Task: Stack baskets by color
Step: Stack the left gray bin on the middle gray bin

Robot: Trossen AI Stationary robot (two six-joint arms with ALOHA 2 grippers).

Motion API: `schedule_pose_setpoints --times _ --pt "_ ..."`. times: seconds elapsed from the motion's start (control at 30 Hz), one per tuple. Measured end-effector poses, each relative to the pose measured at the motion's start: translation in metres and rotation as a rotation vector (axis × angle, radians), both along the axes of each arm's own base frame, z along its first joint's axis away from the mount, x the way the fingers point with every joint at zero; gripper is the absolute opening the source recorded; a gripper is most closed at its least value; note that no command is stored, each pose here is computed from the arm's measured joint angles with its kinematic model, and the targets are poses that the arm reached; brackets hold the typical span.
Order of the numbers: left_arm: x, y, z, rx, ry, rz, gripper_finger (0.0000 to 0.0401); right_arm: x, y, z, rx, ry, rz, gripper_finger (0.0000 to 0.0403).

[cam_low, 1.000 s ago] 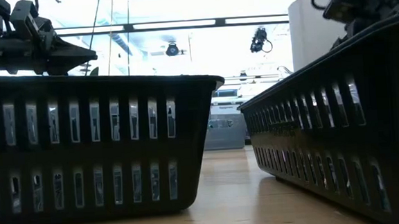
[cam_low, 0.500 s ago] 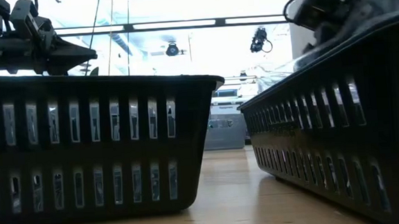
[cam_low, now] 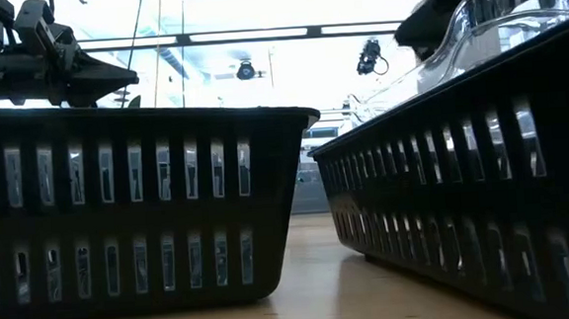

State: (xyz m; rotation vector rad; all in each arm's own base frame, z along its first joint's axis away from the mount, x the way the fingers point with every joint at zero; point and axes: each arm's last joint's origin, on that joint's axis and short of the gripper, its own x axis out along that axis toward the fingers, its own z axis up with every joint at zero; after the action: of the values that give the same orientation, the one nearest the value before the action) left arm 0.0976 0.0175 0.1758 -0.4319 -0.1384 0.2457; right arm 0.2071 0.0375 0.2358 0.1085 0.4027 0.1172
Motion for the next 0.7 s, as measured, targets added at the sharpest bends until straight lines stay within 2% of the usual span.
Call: schedule_pose_setpoints --times 0.23,0.37,0.7 --pt "0.000 0.000 0.000 -0.022 -0.005 -0.002 0.0007 -0.033 -0.003 0.001 -0.023 -0.122 -0.032 0.0065" --pt "0.000 0.000 0.000 -0.056 -0.014 -0.005 0.0007 -0.047 -0.005 -0.013 -0.017 -0.188 -0.026 0.0065" --pt "0.000 0.000 -0.001 -0.057 -0.010 -0.005 0.0007 -0.077 -0.011 -0.046 0.006 -0.344 -0.023 0.0062"
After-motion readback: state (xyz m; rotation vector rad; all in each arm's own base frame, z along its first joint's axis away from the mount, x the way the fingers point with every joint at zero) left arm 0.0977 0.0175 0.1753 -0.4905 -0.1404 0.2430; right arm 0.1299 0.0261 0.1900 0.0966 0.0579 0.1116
